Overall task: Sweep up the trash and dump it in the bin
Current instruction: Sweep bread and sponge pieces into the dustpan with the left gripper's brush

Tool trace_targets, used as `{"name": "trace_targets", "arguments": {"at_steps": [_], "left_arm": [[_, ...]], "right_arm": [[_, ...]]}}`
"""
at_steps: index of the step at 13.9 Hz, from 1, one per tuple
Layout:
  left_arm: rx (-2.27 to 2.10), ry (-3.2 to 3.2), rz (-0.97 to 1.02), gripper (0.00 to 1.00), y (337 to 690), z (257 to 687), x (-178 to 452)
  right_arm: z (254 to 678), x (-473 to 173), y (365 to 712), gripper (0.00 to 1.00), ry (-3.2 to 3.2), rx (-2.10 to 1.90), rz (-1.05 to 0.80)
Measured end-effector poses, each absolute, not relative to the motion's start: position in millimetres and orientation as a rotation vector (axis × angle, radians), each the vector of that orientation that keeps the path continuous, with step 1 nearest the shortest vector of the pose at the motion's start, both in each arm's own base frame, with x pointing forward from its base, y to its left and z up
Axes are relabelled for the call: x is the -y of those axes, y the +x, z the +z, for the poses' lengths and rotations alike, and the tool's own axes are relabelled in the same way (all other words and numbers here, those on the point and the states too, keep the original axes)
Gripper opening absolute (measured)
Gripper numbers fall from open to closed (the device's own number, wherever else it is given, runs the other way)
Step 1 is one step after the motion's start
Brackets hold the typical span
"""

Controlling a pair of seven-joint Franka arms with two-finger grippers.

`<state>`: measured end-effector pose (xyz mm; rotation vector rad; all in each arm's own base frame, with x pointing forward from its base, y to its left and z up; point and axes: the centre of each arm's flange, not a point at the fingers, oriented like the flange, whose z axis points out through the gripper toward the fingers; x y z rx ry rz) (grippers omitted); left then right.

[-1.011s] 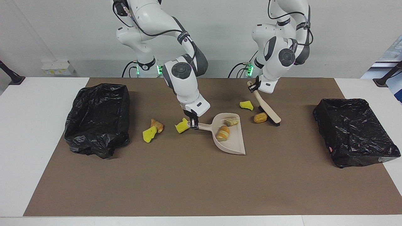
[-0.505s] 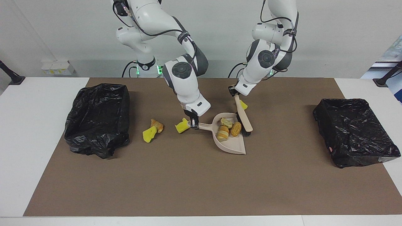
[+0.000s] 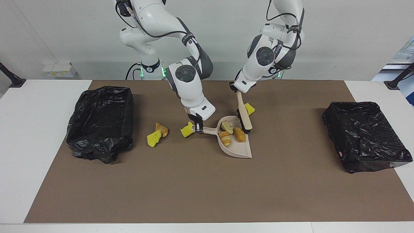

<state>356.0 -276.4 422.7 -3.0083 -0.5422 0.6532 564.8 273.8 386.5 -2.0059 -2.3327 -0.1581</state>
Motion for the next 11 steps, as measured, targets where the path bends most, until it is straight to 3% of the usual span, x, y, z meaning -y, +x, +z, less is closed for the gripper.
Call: {"name": "trace_targets", "arguments": {"at_steps": [7, 11], "left_arm": [[0.641, -2.879, 0.665, 0.27, 299.2, 389.4, 250.4], [0.613, -2.914, 0.635, 0.27, 300.9, 368.5, 249.8]], "right_arm": [[369.3, -273.8, 502.7, 0.32, -1.886, 2.427, -0.113], [369.6, -277.6, 494.7, 0.32, -1.873, 2.435, -0.111]]}}
